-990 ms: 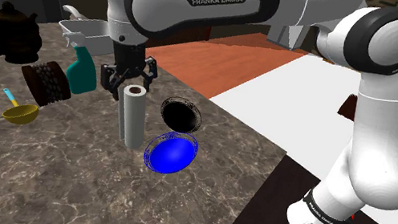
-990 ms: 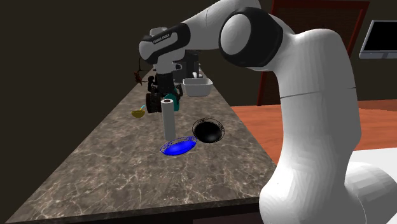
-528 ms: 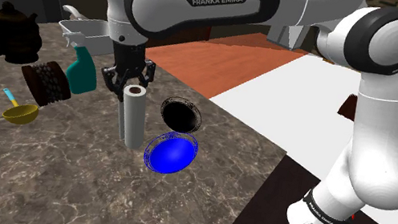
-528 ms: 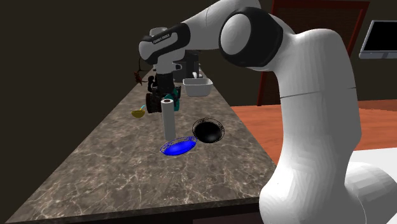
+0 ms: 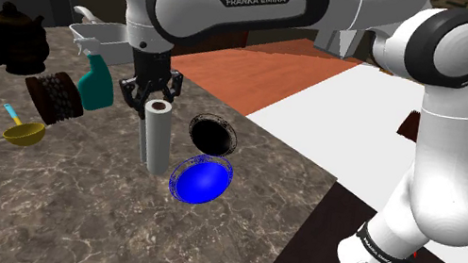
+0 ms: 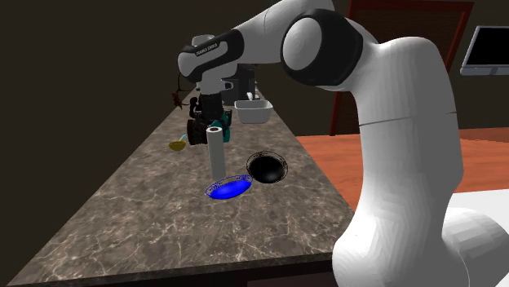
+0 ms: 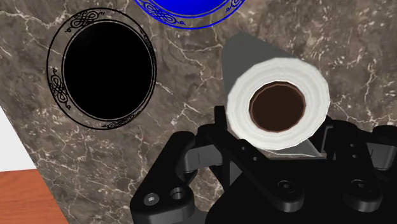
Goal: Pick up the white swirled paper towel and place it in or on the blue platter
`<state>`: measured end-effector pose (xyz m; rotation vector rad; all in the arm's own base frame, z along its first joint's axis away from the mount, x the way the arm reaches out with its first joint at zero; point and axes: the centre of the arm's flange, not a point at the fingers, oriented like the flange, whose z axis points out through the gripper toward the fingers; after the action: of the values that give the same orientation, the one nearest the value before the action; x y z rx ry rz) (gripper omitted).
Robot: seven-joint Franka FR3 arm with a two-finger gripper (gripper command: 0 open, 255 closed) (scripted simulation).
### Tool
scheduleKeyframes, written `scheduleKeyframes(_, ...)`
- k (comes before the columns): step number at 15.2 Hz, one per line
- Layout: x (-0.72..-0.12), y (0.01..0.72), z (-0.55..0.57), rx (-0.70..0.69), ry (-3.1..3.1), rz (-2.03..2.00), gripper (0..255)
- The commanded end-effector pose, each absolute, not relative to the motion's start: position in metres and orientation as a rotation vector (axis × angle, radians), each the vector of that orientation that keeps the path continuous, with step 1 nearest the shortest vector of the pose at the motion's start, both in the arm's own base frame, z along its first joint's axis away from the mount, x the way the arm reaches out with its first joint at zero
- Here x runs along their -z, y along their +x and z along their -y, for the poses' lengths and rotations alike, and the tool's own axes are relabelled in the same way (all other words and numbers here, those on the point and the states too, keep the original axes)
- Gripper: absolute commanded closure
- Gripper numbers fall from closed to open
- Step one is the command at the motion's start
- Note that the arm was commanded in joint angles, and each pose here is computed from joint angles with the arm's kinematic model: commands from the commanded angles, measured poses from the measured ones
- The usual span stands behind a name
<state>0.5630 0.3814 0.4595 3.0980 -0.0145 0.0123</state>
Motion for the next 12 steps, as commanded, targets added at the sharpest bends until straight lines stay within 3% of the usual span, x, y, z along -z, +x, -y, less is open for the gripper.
scheduleKeyframes(1, -0.463, 0.563, -0.381, -0.009, 3.096, 0.015, 255)
scheduleKeyframes(12, -0.521, 0.563, -0.381, -0.009, 3.096, 0.015, 255)
